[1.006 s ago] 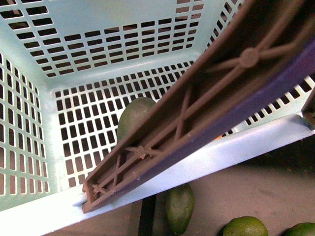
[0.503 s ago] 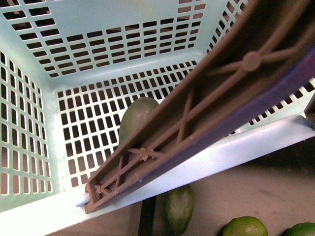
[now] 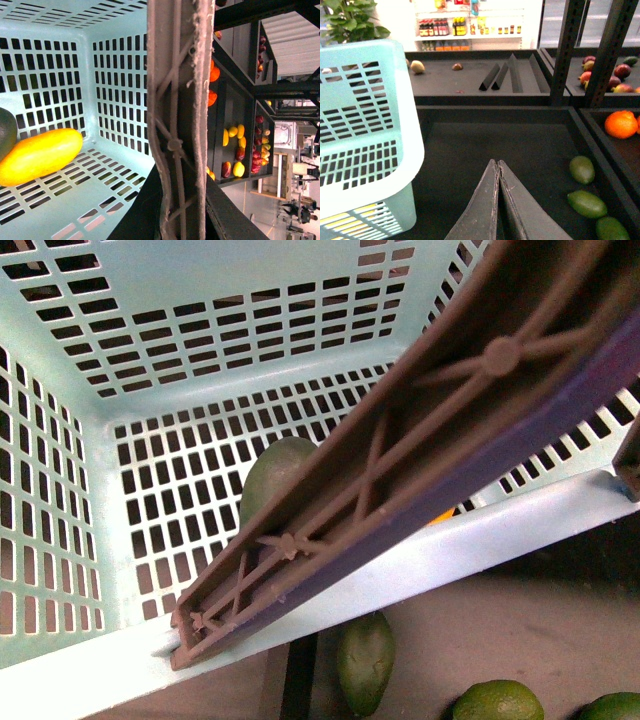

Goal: Pick mango and avocado into basket

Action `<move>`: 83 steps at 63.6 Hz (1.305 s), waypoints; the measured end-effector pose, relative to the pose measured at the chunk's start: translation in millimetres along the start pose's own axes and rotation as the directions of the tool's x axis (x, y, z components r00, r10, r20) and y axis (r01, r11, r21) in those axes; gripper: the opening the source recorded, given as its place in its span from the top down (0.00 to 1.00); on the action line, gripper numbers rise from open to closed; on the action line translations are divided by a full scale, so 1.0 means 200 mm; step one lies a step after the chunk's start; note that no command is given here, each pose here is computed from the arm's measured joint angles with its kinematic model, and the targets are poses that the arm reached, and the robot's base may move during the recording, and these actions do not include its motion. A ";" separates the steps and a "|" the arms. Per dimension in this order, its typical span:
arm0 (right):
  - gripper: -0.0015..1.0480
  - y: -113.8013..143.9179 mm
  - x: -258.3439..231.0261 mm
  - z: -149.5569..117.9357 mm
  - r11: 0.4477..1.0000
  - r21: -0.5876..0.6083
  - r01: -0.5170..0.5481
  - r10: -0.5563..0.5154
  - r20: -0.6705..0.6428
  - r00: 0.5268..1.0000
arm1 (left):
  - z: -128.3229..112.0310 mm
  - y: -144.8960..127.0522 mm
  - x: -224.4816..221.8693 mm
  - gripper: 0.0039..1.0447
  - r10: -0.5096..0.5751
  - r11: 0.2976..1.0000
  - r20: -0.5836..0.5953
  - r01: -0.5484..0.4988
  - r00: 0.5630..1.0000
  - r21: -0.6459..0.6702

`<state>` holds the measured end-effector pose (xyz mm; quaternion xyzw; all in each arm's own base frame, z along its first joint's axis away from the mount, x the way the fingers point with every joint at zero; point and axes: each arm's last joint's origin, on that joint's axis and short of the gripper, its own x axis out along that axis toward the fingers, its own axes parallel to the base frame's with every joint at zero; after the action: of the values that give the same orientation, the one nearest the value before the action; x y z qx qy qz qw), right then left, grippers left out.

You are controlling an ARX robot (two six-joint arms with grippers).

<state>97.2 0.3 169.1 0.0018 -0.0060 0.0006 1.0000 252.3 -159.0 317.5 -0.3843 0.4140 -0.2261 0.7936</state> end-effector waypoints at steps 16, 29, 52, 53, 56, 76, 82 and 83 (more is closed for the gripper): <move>0.58 0.00 0.00 0.00 1.000 -0.001 0.000 0.000 0.000 1.000 | 0.00 0.00 0.00 0.92 0.000 1.000 -0.001 0.000 1.000 0.000; 0.27 0.00 0.00 0.00 1.000 -0.001 -0.002 0.002 0.001 1.000 | 0.02 -0.01 0.03 0.92 0.106 0.981 0.351 -0.039 0.930 -0.192; 0.08 0.00 0.00 0.00 1.000 -0.001 0.000 0.000 0.001 1.000 | 0.31 0.31 0.16 0.92 0.260 0.903 0.428 -0.061 0.866 -0.426; 0.08 0.00 0.00 0.00 1.000 -0.001 0.000 0.000 0.001 1.000 | 0.33 0.35 0.18 0.92 0.278 0.894 0.425 -0.071 0.861 -0.442; 0.08 0.00 0.00 0.00 1.000 -0.001 0.000 0.000 0.001 1.000 | 0.38 0.41 0.22 0.92 0.306 0.880 0.425 -0.084 0.852 -0.467; 0.08 0.00 0.00 0.00 1.000 -0.001 0.000 0.000 0.001 1.000 | 0.79 0.69 0.40 0.92 0.418 0.817 0.525 -0.055 0.741 -0.573; 0.08 0.00 0.00 0.00 1.000 -0.001 0.000 0.000 0.001 1.000 | 0.83 0.76 0.48 0.92 0.428 0.806 0.520 -0.052 0.739 -0.590; 0.08 0.00 0.00 0.00 1.000 -0.001 0.000 0.000 0.001 1.000 | 0.83 0.77 0.49 0.92 0.432 0.801 0.516 -0.052 0.740 -0.596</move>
<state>97.0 0.3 169.1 0.0014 -0.0066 0.0006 1.0000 452.0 -62.1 207.3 -0.5862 0.2190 0.1533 0.7648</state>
